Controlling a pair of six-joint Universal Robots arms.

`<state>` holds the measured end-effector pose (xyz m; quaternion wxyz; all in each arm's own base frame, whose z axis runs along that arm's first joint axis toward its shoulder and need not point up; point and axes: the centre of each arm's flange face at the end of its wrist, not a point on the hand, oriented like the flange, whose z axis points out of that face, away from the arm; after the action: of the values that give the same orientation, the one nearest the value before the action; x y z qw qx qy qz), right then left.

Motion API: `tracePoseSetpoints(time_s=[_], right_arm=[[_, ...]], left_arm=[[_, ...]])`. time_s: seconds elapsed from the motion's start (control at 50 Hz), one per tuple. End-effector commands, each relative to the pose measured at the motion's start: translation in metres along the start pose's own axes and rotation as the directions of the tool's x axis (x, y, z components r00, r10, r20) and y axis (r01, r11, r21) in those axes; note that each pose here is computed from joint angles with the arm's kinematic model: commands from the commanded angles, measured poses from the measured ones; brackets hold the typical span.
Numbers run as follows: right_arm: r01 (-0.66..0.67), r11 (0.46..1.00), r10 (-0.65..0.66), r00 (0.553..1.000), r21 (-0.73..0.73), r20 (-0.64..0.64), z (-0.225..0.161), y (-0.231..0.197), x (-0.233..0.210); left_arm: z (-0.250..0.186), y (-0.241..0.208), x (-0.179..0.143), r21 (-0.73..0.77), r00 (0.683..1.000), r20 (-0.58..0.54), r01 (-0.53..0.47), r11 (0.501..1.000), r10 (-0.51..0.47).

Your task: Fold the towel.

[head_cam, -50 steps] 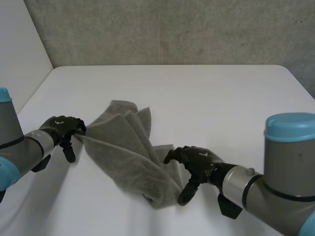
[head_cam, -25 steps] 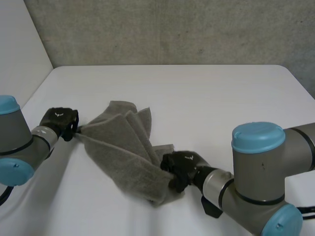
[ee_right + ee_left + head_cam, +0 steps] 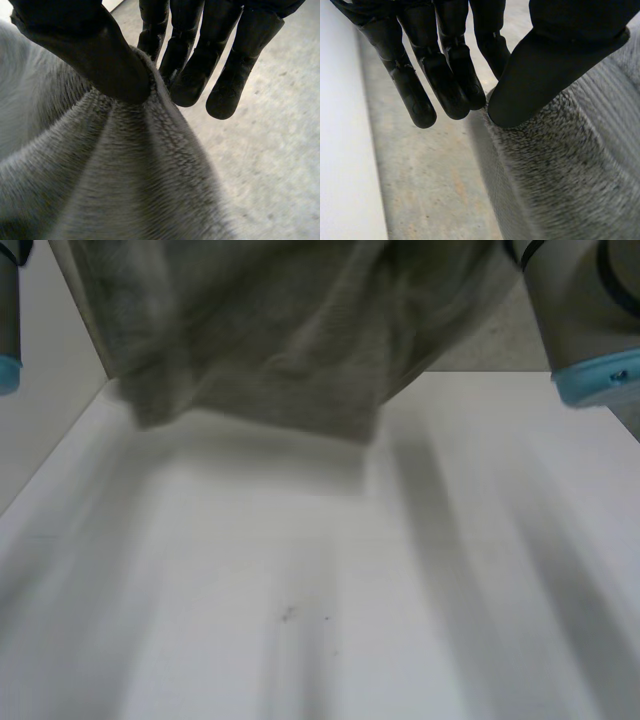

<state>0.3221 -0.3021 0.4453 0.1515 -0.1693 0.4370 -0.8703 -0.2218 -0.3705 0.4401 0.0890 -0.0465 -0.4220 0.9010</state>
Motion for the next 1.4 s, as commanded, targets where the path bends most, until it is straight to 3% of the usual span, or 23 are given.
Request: tracePoseSetpoints(time_s=[0.02,0.06,0.1,0.12,0.14,0.16,0.18,0.2,0.22,0.24,0.26,0.28,0.3,0.32,0.36,0.42,0.54,0.62,0.76,0.96,1.06,1.22,1.4], right_arm=[[0.063,0.972,-0.037,0.992,-0.225,0.118,-0.034,0.043,-0.017],[0.083,0.945,-0.027,0.984,-0.315,0.175,-0.05,0.061,-0.024],[0.142,0.863,0.01,0.955,-0.485,0.297,-0.088,0.097,-0.04],[0.142,0.862,0.01,0.955,-0.486,0.297,-0.089,0.097,-0.04],[0.174,0.811,0.04,0.936,-0.559,0.35,-0.111,0.114,-0.047],[0.174,0.81,0.041,0.936,-0.56,0.35,-0.111,0.115,-0.047],[0.211,0.753,0.063,0.92,-0.623,0.387,-0.133,0.131,-0.052],[0.241,0.693,0.093,0.905,-0.679,0.416,-0.155,0.147,-0.056],[0.241,0.692,0.093,0.905,-0.68,0.416,-0.156,0.147,-0.056],[0.267,0.643,0.118,0.891,-0.717,0.438,-0.175,0.161,-0.059],[0.287,0.597,0.141,0.882,-0.749,0.45,-0.192,0.171,-0.061],[0.287,0.596,0.141,0.882,-0.749,0.45,-0.192,0.171,-0.061],[0.301,0.555,0.16,0.876,-0.776,0.455,-0.206,0.181,-0.062],[0.302,0.554,0.16,0.876,-0.776,0.455,-0.206,0.181,-0.062],[0.307,0.491,0.195,0.873,-0.816,0.446,-0.225,0.192,-0.06],[0.3,0.456,0.202,0.882,-0.838,0.425,-0.232,0.196,-0.052],[0.283,0.46,0.207,0.887,-0.841,0.412,-0.234,0.185,-0.043],[0.271,0.466,0.252,0.872,-0.842,0.42,-0.24,0.164,-0.042],[0.264,0.461,0.324,0.839,-0.847,0.437,-0.246,0.128,-0.043],[0.241,0.64,0.172,0.881,-0.73,0.441,-0.179,0.112,-0.023],[0.256,0.669,0.138,0.88,-0.697,0.455,-0.146,0.135,-0.023],[0.278,0.659,0.125,0.876,-0.699,0.466,-0.122,0.168,-0.03],[0.39,0.553,0.103,0.845,-0.737,0.525,-0.125,0.215,-0.037]], left_arm=[[-0.027,0.045,-0.007,-0.171,0.998,0.062,0.021,0.985,-0.01],[-0.045,0.063,-0.007,-0.253,0.999,0.053,0.016,0.967,-0.003],[-0.066,0.084,-0.006,-0.34,0.999,0.038,0.014,0.94,-0.001],[-0.09,0.103,-0.003,-0.423,1.0,0.018,0.013,0.906,-0.006],[-0.115,0.12,0.001,-0.505,1.0,-0.009,0.011,0.863,-0.018],[-0.116,0.12,0.001,-0.505,1.0,-0.009,0.011,0.863,-0.018],[-0.142,0.134,0.005,-0.579,0.999,-0.039,0.007,0.815,-0.036],[-0.142,0.134,0.005,-0.58,0.999,-0.039,0.007,0.815,-0.036],[-0.167,0.144,0.008,-0.643,0.996,-0.066,0.002,0.766,-0.059],[-0.192,0.154,0.012,-0.699,0.992,-0.09,-0.002,0.715,-0.085],[-0.192,0.154,0.012,-0.699,0.992,-0.091,-0.002,0.715,-0.085],[-0.212,0.161,0.017,-0.74,0.987,-0.112,-0.007,0.673,-0.113],[-0.23,0.166,0.019,-0.776,0.983,-0.123,-0.01,0.631,-0.135],[-0.23,0.166,0.019,-0.776,0.983,-0.123,-0.01,0.631,-0.135],[-0.252,0.174,0.022,-0.822,0.978,-0.129,-0.015,0.57,-0.161],[-0.257,0.175,0.021,-0.83,0.978,-0.127,-0.015,0.557,-0.163],[-0.253,0.17,0.016,-0.826,0.982,-0.115,-0.01,0.564,-0.15],[-0.243,0.156,0.014,-0.796,0.983,-0.116,-0.006,0.605,-0.143],[-0.242,0.147,0.012,-0.784,0.984,-0.112,-0.001,0.62,-0.14],[-0.241,0.149,0.006,-0.782,0.987,-0.101,-0.001,0.623,-0.126],[-0.239,0.151,-0.002,-0.784,0.99,-0.081,0.007,0.62,-0.113],[-0.234,0.154,-0.014,-0.781,0.995,-0.053,0.014,0.624,-0.089],[-0.229,0.156,-0.024,-0.776,0.997,-0.031,0.021,0.631,-0.07]])
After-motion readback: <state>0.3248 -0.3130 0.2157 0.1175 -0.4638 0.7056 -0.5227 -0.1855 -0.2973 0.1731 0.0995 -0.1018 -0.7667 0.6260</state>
